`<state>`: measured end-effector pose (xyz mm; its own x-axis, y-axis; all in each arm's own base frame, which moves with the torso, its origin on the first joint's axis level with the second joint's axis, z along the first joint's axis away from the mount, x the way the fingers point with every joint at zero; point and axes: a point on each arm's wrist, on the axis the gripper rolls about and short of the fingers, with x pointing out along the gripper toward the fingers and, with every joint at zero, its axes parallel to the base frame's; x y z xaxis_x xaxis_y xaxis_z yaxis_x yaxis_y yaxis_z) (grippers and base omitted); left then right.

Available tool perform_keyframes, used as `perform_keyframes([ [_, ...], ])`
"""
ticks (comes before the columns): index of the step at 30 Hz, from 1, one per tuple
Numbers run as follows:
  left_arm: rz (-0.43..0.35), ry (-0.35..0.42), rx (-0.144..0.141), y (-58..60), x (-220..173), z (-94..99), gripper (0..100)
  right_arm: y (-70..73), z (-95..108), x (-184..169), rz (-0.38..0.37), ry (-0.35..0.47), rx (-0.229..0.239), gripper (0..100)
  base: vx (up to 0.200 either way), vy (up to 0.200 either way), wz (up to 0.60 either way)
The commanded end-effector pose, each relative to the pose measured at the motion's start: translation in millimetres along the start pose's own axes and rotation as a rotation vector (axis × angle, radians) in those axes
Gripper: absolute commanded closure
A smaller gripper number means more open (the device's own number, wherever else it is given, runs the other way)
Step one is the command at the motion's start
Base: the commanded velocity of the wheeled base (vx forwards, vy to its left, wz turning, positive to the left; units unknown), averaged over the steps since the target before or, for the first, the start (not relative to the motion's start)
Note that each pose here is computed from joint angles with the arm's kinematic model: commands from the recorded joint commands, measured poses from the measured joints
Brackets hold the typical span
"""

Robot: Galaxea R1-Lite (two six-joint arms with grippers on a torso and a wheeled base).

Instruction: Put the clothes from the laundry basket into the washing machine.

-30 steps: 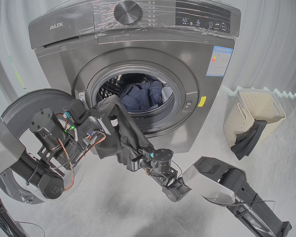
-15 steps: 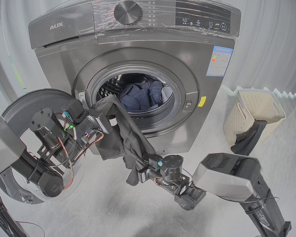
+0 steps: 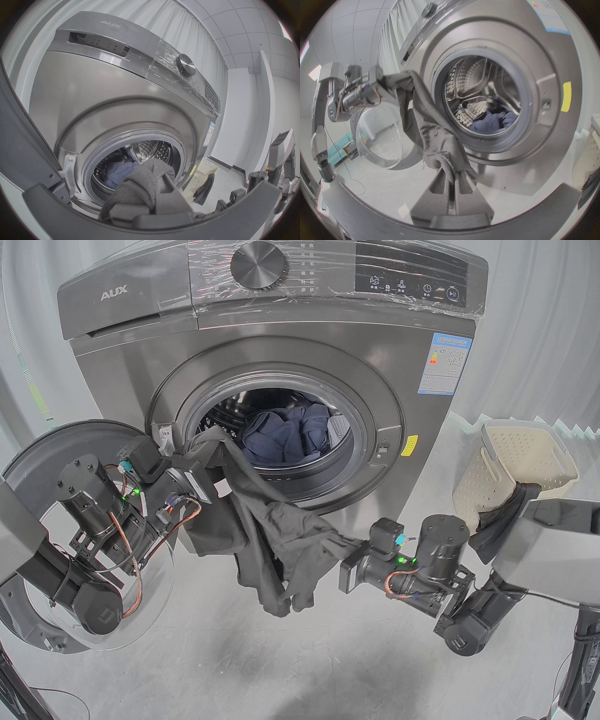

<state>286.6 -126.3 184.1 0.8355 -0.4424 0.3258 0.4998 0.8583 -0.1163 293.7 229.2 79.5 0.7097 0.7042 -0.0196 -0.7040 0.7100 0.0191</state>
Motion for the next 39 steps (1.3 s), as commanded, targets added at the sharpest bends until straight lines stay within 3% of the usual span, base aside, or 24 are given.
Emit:
perform_keyframes([
  [1, -0.001, -0.022, 0.002, -0.5, -3.3, 8.7, 100, -17.1, 31.4, -17.6, -0.05, -0.081, -0.013, 100, 0.0, 0.0, 0.0],
  [2, -0.001, -0.022, 0.002, -0.5, -3.3, 8.7, 100, -17.1, 31.4, -17.6, -0.05, -0.081, -0.013, 100, 0.0, 0.0, 0.0],
  [3, -0.001, -0.031, 0.004, -1.0, -6.0, 13.2, 100, -33.8, 39.9, -23.2, -0.099, -0.106, -0.018, 100, 0.0, 0.0, 0.0],
  [6, -0.006, -0.024, 0.003, -1.9, -9.7, 13.7, 100, -47.4, 56.2, -28.4, -0.14, -0.161, -0.024, 100, 0.0, 0.0, 0.0],
  [10, -0.014, -0.01, 0.004, -3.6, -19.5, 15.6, 100, -53.5, 74.7, -36.3, -0.168, -0.237, -0.029, 100, 0.0, 0.0, 0.0],
  [15, -0.045, -0.01, 0.005, -6.5, -32.5, 24.0, 100, -58.2, 102.4, -46.5, -0.22, -0.353, 0.009, 100, 0.0, 0.0, 0.0],
  [18, -0.058, -0.013, 0.007, -7.7, -37.0, 27.5, 100, -62.5, 114.0, -49.5, -0.226, -0.411, -0.003, 100, 0.0, 0.0, 0.0],
  [28, -0.071, -0.07, 0.014, -12.5, -44.1, 45.7, 100, -54.7, 128.7, -83.4, -0.161, -0.432, -0.032, 100, 0.0, 0.0, 0.0],
  [33, -0.081, -0.104, 0.019, -15.8, -49.4, 57.4, 100, -50.2, 141.2, -95.5, -0.163, -0.461, -0.045, 100, 0.0, 0.0, 0.0],
  [39, -0.104, -0.121, 0.023, -17.5, -55.7, 65.3, 100, -48.7, 138.2, -99.8, -0.167, -0.446, -0.044, 100, 0.0, 0.0, 0.0],
])
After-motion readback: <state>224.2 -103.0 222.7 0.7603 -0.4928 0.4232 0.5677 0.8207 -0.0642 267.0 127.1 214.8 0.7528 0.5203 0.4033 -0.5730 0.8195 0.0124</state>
